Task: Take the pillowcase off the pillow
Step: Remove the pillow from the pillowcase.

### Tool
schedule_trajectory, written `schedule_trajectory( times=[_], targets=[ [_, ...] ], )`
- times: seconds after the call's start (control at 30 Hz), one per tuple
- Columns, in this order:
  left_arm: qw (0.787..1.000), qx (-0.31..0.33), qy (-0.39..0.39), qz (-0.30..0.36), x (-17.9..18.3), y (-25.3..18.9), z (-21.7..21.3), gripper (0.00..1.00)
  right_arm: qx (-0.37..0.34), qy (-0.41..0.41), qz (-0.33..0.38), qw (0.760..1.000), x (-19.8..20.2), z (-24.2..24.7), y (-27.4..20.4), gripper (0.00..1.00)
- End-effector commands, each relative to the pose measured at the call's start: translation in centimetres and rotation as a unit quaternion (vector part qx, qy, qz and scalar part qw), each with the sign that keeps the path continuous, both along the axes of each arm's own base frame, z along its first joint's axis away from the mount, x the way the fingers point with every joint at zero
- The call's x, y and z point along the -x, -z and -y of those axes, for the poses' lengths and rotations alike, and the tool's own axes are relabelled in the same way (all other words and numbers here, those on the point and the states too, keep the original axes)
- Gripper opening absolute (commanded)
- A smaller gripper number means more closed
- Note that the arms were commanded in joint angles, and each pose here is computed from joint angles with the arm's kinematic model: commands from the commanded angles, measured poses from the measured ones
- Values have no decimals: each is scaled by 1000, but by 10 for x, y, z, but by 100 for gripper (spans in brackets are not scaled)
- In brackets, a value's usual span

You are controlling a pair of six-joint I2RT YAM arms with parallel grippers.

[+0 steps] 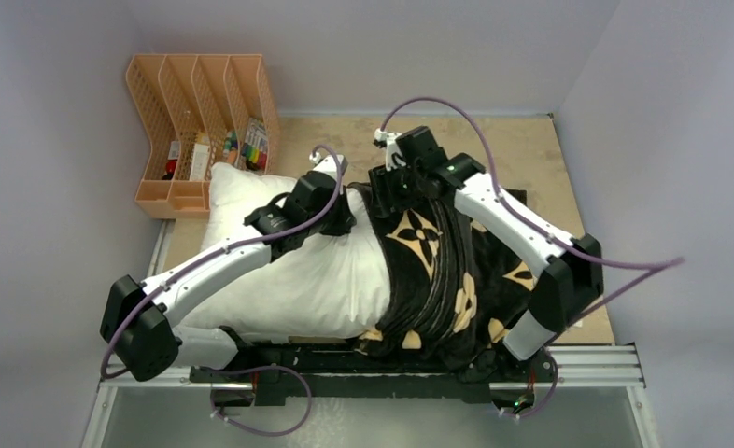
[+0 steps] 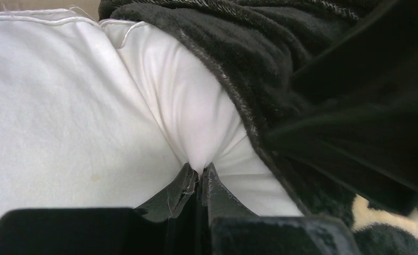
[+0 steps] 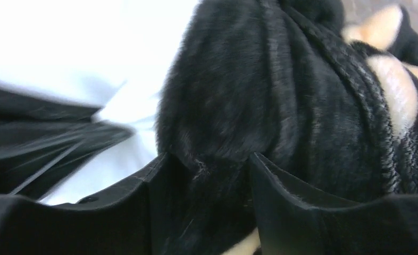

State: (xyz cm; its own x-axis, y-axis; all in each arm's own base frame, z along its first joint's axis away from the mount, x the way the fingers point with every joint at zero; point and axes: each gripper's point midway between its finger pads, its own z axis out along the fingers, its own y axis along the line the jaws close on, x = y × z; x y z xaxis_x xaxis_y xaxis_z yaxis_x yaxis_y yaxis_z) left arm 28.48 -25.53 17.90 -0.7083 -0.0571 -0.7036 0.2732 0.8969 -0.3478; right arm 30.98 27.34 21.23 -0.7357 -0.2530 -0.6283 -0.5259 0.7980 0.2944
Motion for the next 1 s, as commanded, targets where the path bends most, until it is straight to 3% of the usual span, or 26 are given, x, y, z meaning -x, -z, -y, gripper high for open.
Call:
schedule_trajectory(
  times=[0.0,0.13,0.23,0.37,0.47,0.63,0.67,0.73,0.8,0.87,0.97],
  targets=[
    [991,-99,-64,-57,20,46,-55,0,70,90,8,993,-29,27,29,48],
    [985,-113,-110,-68,18,56,-80,0,185,201,78,959,-56,100,22,0],
    [982,-96,-144,-78,10,60,-103,0,184,264,66,944,-75,162,19,0],
    [976,-84,-177,-90,3,61,-133,0,172,306,78,933,-86,201,6,0],
    [972,-86,-194,-98,4,64,-149,0,160,311,73,934,-92,203,2,0],
    [971,-78,-207,-96,4,60,-158,0,84,236,42,967,-90,162,0,0],
    [971,-76,-205,-94,3,57,-157,0,64,219,39,973,-86,154,-5,7],
    [973,-70,-203,-87,0,50,-155,0,42,213,43,975,-78,149,-20,39],
    [974,-62,-203,-81,-4,45,-153,0,22,218,58,974,-68,149,-36,58],
    [974,-56,-206,-76,-7,40,-151,0,-3,221,59,974,-54,146,-45,67],
    [974,-42,-214,-69,-13,34,-148,0,-42,193,27,980,-24,133,-41,72]
  ],
)
